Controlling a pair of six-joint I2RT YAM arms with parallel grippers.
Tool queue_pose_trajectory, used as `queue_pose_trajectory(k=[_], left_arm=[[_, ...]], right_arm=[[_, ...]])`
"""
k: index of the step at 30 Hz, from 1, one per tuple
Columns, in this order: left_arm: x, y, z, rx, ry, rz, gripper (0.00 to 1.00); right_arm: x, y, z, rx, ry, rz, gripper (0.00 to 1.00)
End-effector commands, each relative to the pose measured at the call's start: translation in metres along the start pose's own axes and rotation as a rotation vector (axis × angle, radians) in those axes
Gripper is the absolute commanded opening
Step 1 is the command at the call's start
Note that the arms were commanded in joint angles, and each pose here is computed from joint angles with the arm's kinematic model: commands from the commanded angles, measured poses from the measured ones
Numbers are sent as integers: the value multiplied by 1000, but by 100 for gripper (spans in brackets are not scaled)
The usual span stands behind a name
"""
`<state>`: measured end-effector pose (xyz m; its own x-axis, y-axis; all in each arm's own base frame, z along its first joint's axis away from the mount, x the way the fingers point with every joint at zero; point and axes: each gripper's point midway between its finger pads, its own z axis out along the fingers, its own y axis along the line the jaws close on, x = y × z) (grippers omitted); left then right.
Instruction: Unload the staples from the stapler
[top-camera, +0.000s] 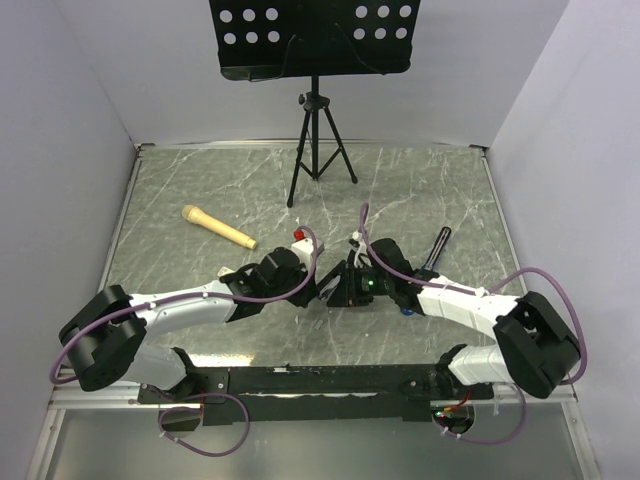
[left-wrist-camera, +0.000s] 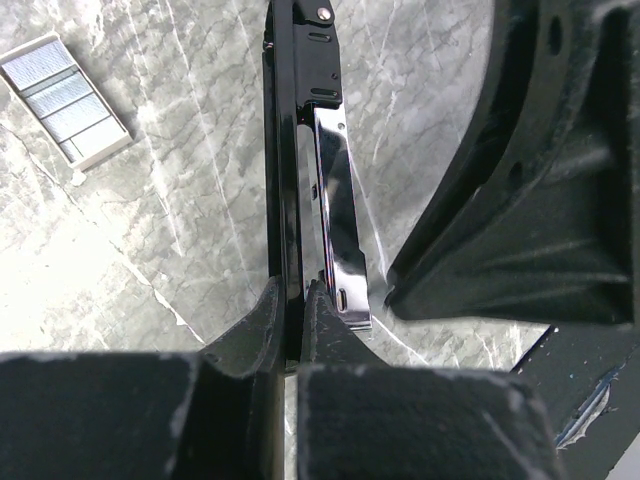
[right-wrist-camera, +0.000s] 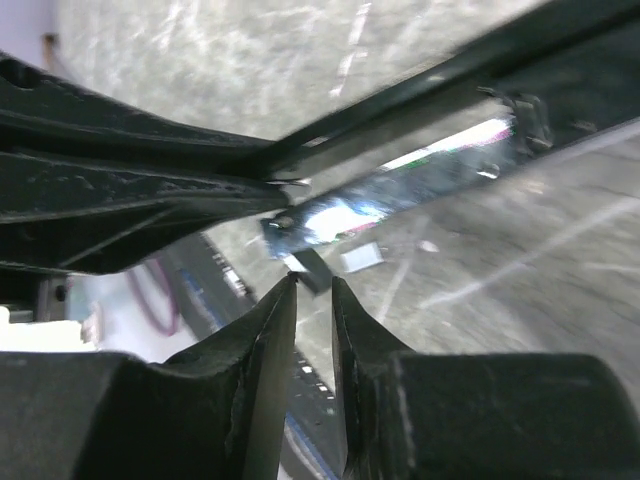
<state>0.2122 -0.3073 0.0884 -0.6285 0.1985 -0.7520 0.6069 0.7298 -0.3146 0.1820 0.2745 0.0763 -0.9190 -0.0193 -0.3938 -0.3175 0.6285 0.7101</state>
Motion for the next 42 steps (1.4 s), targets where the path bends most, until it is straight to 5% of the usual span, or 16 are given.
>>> queue_pose_trajectory(k=[1, 12, 22, 30, 42], left_arm=[[-47, -18, -11, 57, -158, -18, 1], [-47, -12, -10, 29, -166, -17, 1], [-52, -29, -13, 113, -177, -101, 1], [-62, -41, -22, 179, -220, -156, 1], [-65, -46, -27, 221, -272, -235, 1]], right_arm=[[-7, -15, -12, 126, -52, -37, 27], [-12, 9, -23, 50, -74, -65, 36], [-47, -2, -49, 183, -294, 281, 73], [-83, -18, -53, 218, -414, 464, 70], [-89, -16, -32, 100, -424, 640, 67]])
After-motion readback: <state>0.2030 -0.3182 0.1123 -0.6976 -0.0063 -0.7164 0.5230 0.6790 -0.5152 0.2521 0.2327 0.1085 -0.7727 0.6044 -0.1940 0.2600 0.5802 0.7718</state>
